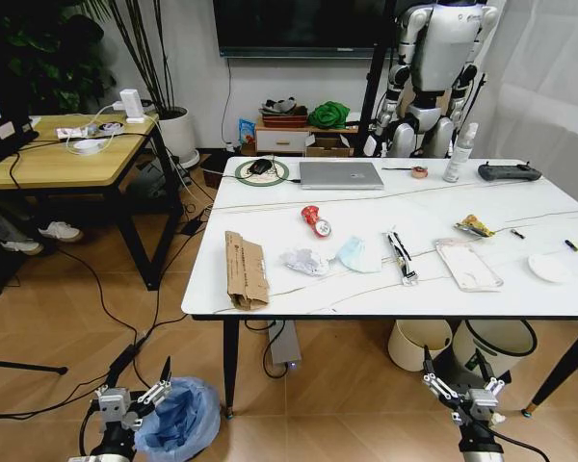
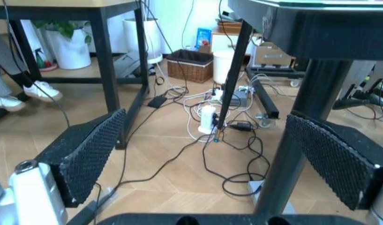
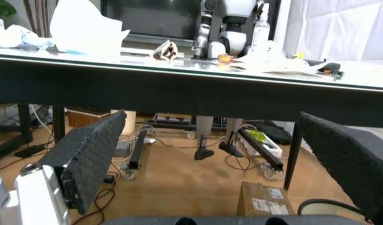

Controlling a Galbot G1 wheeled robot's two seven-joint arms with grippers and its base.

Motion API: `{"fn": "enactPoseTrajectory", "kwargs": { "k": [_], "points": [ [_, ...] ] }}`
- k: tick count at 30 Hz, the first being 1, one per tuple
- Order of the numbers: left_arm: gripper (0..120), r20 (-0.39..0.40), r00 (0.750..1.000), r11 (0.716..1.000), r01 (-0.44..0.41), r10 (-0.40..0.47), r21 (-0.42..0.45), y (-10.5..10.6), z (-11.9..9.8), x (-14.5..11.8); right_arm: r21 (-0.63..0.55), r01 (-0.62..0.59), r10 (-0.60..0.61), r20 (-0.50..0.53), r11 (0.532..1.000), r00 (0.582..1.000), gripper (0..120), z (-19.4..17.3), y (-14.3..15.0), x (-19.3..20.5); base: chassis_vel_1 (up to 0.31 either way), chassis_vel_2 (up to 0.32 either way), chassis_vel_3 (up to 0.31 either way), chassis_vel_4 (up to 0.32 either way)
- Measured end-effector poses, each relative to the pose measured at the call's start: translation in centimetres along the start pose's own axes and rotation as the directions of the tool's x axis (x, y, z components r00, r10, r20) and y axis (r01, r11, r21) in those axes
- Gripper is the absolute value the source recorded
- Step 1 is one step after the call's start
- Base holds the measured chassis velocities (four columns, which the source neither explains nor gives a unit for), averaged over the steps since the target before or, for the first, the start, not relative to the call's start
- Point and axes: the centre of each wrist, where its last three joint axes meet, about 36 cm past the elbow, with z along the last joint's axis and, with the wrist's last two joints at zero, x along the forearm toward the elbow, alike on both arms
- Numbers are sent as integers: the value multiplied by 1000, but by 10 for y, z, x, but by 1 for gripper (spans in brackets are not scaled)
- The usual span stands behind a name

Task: Pick up the trash bin and place the trash from the table into it.

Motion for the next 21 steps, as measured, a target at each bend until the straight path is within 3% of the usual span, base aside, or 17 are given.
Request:
{"fn": "enactPoseTrajectory", "kwargs": {
  "k": [21],
  "points": [
    [100,-3,1000,1000,-9,9,2,-3,0,0,4,0,0,0,1000,1000,100,-2,-1,2,0,0,0,0]
  ]
}}
